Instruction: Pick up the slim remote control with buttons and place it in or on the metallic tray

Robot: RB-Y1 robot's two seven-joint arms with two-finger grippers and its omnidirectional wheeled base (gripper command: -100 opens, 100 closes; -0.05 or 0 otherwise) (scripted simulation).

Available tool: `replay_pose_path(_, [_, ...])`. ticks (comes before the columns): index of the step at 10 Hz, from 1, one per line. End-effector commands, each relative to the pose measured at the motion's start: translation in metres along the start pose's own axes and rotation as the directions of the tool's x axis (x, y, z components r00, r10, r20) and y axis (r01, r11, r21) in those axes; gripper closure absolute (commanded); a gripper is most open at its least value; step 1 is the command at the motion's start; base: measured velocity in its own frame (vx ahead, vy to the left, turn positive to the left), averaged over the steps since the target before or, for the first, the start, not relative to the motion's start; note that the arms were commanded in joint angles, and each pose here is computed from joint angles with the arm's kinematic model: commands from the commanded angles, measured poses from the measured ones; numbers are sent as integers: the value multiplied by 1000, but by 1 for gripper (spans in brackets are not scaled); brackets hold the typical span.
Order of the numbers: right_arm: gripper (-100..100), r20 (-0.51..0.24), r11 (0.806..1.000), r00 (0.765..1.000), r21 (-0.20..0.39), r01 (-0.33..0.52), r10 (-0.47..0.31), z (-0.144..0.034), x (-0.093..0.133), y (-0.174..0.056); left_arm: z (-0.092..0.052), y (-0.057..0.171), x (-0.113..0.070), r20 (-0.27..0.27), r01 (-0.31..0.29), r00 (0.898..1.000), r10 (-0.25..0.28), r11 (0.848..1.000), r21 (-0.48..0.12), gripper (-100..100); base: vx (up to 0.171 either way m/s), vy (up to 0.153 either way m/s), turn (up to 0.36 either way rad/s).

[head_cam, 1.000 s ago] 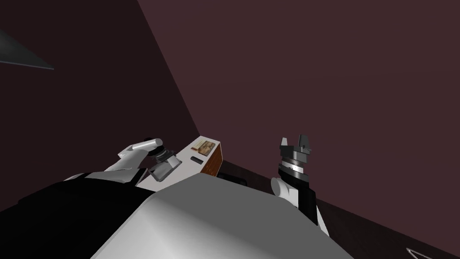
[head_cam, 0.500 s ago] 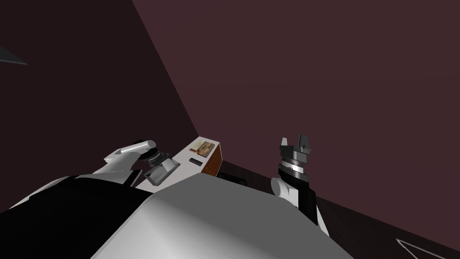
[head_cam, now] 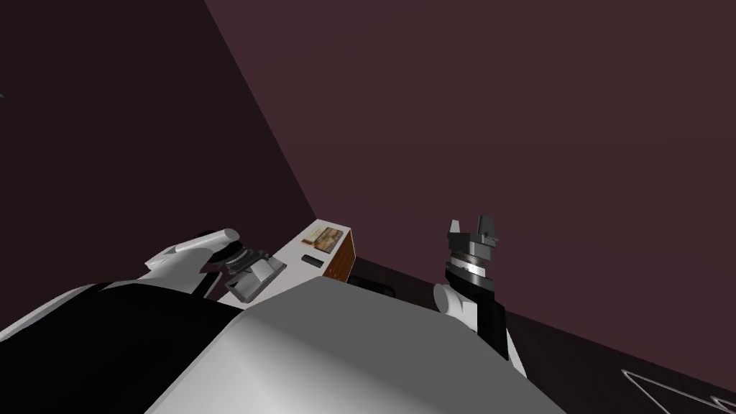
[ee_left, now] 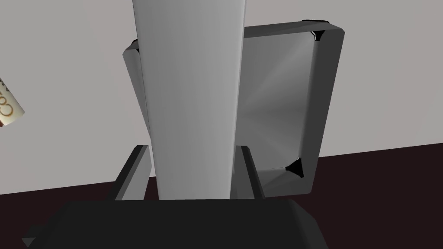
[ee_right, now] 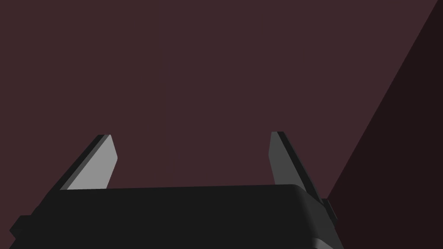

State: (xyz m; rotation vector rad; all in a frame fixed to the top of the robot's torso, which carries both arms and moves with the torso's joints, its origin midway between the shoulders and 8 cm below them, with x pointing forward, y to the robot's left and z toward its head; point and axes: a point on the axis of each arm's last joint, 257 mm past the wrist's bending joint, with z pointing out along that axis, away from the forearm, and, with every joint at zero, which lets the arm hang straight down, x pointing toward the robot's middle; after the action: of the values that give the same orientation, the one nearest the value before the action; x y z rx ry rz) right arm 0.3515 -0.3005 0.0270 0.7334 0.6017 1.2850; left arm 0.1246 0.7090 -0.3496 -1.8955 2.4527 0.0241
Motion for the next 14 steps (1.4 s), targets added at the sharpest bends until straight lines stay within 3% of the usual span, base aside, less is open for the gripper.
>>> replay_pose_path(1, [0, 0, 1000, 1000, 0, 0, 0, 0, 0, 0, -1, 6, 0, -6, 5, 1000, -5, 1000, -2, 100, 7, 27, -18])
replay_pose_path(3, [0, 0, 1000, 1000, 0, 0, 0, 0, 0, 0, 1, 26, 3, -23, 26, 999, -26, 1000, -5, 100, 10, 28, -61])
replay_pose_path(5, [0, 0, 1000, 1000, 0, 0, 0, 0, 0, 0, 1, 26, 3, -23, 26, 999, -26, 1000, -5, 100, 4, 21, -8])
replay_pose_path(8, [0, 0, 1000, 1000, 0, 0, 0, 0, 0, 0, 3, 56, 8, -44, 66, 997, -66, 998, -4, 100, 8, 30, -84])
replay_pose_path(10, [0, 0, 1000, 1000, 0, 0, 0, 0, 0, 0, 4, 58, 9, -45, 69, 997, -69, 998, -4, 100, 16, 37, -40])
replay_pose_path(11, [0, 0, 1000, 1000, 0, 0, 0, 0, 0, 0, 5, 59, 9, -45, 69, 997, -69, 998, -4, -100, 0, 0, 0])
replay_pose_path(14, [0, 0, 1000, 1000, 0, 0, 0, 0, 0, 0, 5, 59, 9, -45, 69, 997, -69, 998, -4, -100, 0, 0, 0])
